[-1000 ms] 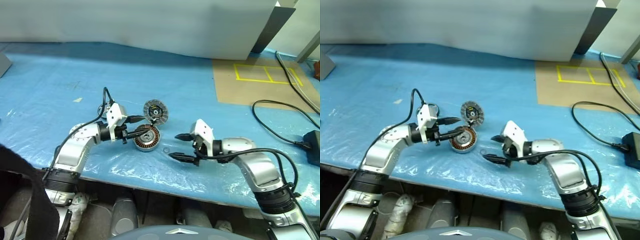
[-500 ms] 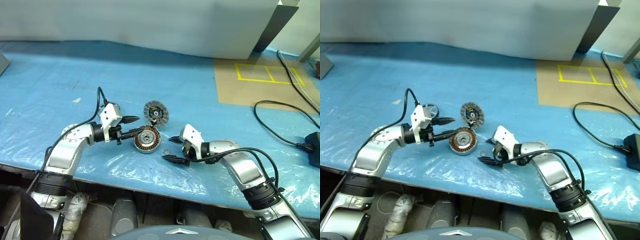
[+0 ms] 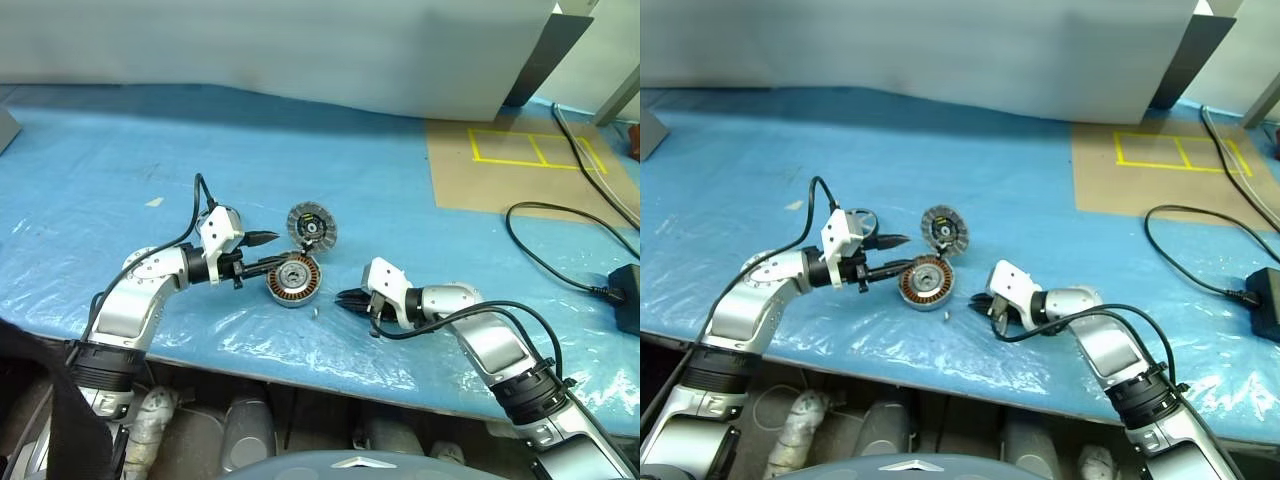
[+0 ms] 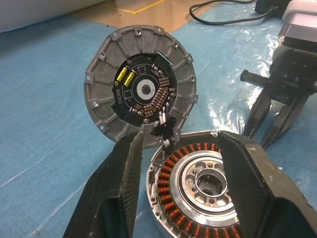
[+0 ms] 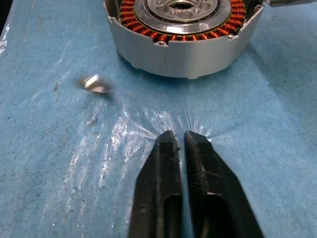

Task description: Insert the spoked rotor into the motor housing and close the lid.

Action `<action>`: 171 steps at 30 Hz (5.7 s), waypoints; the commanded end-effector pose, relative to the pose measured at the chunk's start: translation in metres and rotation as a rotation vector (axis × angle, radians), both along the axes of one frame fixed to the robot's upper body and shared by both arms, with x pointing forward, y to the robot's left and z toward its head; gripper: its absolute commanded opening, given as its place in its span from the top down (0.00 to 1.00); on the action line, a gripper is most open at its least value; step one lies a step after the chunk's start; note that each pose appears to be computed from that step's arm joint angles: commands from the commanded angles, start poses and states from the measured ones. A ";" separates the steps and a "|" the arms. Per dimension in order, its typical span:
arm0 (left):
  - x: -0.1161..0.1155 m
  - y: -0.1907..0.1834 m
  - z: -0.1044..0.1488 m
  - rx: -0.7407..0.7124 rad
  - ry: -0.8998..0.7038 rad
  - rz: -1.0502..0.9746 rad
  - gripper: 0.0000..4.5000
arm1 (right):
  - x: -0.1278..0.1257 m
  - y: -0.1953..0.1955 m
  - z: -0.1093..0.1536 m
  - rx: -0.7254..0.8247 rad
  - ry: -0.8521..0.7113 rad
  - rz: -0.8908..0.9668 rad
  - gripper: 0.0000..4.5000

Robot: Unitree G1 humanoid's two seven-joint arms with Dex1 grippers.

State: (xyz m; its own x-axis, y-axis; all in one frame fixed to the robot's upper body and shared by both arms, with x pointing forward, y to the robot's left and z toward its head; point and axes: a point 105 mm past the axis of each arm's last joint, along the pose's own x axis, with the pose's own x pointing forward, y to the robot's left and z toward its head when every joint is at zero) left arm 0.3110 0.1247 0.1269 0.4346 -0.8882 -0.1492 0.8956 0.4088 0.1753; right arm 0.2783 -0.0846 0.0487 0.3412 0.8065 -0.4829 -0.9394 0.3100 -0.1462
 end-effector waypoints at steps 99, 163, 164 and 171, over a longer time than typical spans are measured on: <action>-0.015 0.011 -0.003 0.061 -0.017 0.009 0.44 | 0.005 0.048 0.082 0.248 -0.038 0.115 0.88; -0.030 0.017 -0.026 0.066 0.030 0.013 0.44 | 0.032 0.074 0.035 0.157 -0.005 0.130 0.44; -0.030 0.017 -0.026 0.066 0.030 0.014 0.44 | 0.033 0.072 0.037 0.160 -0.007 0.126 0.44; -0.028 0.017 -0.026 0.066 0.031 0.012 0.44 | 0.033 0.067 0.066 0.267 0.005 0.126 0.44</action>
State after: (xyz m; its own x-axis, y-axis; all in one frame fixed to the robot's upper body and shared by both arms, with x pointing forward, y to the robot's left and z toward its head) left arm 0.2821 0.1429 0.0960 0.4425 -0.8658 -0.2335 0.8957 0.4140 0.1621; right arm 0.3133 -0.0202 0.0943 0.2373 0.9184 -0.3166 -0.9711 0.2328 -0.0528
